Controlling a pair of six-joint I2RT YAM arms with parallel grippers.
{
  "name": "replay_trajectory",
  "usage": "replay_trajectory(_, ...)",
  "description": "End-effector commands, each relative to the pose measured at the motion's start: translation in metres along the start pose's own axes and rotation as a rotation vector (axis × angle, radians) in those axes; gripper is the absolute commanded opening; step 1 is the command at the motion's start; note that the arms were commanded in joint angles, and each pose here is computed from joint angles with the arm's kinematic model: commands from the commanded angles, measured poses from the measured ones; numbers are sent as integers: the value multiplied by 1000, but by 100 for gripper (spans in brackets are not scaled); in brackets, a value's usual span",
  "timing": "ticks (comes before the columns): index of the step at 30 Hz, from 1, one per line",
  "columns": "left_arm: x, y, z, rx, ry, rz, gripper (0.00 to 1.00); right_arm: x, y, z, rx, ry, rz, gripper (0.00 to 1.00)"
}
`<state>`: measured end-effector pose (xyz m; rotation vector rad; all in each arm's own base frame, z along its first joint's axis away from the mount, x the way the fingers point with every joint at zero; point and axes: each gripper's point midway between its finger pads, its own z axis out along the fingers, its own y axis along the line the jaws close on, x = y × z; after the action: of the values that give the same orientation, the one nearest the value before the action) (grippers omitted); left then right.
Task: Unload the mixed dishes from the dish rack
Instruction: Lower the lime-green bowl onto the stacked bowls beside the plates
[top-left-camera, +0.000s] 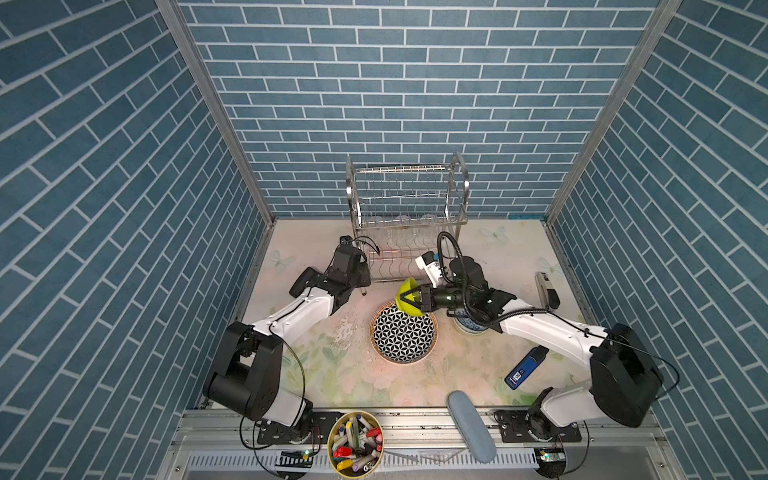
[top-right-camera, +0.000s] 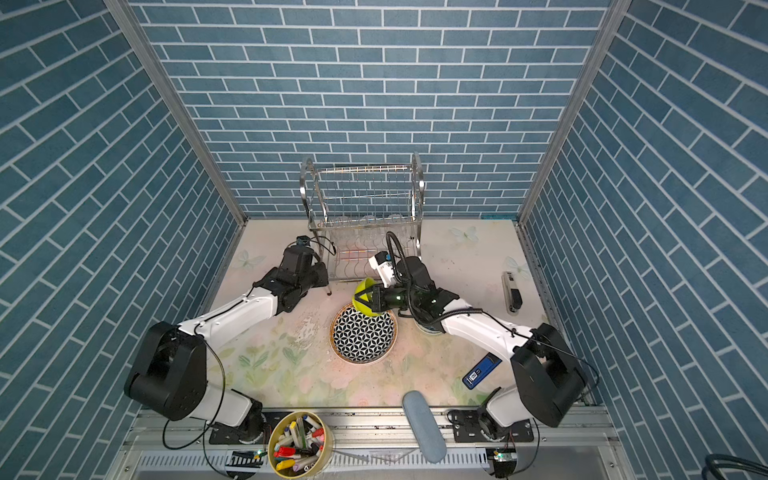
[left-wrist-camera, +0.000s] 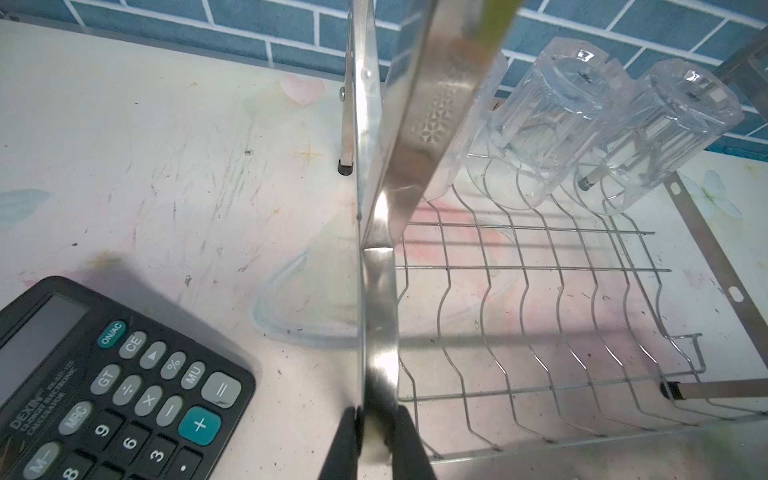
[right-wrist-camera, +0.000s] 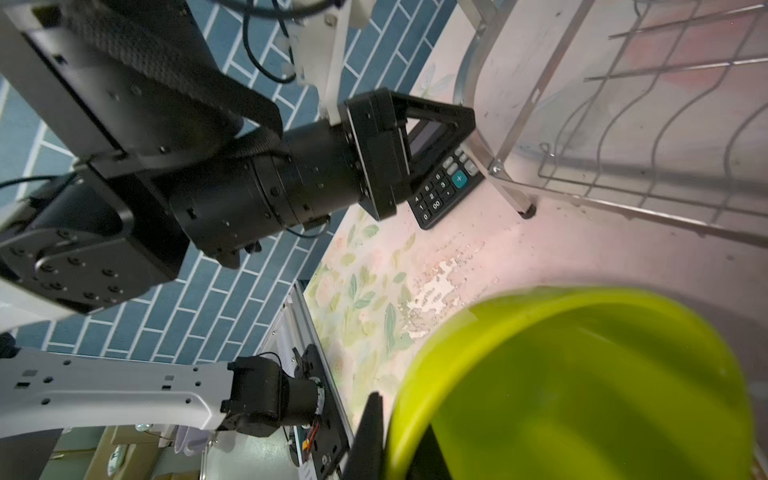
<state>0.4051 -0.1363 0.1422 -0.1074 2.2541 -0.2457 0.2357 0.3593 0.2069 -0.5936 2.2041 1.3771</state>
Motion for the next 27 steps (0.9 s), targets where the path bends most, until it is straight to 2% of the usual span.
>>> replay_trajectory(1, 9, 13, 1, -49, 27, -19, 8, 25, -12, -19, 123, 68, -78, 0)
replay_trajectory(4, 9, 13, 1, -50, 26, -18, 8, 31, -13, -38, 220, 107, -119, 0)
replay_trajectory(8, 9, 13, 1, -48, 28, -18, 8, 36, -26, -73, 423, 166, -165, 0)
replay_trajectory(11, 10, 13, 1, -49, 28, -20, 8, 40, -41, -98, 579, 213, -174, 0)
replay_trajectory(15, 9, 12, 1, -46, 28, -22, 8, 41, -58, -119, 719, 231, -188, 0)
replay_trajectory(22, 9, 13, -1, -50, 30, -20, 8, 31, -81, -126, 825, 223, -194, 0)
replay_trajectory(27, 11, 14, 0, -53, 33, -17, 8, 26, -93, -117, 792, 219, -153, 0)
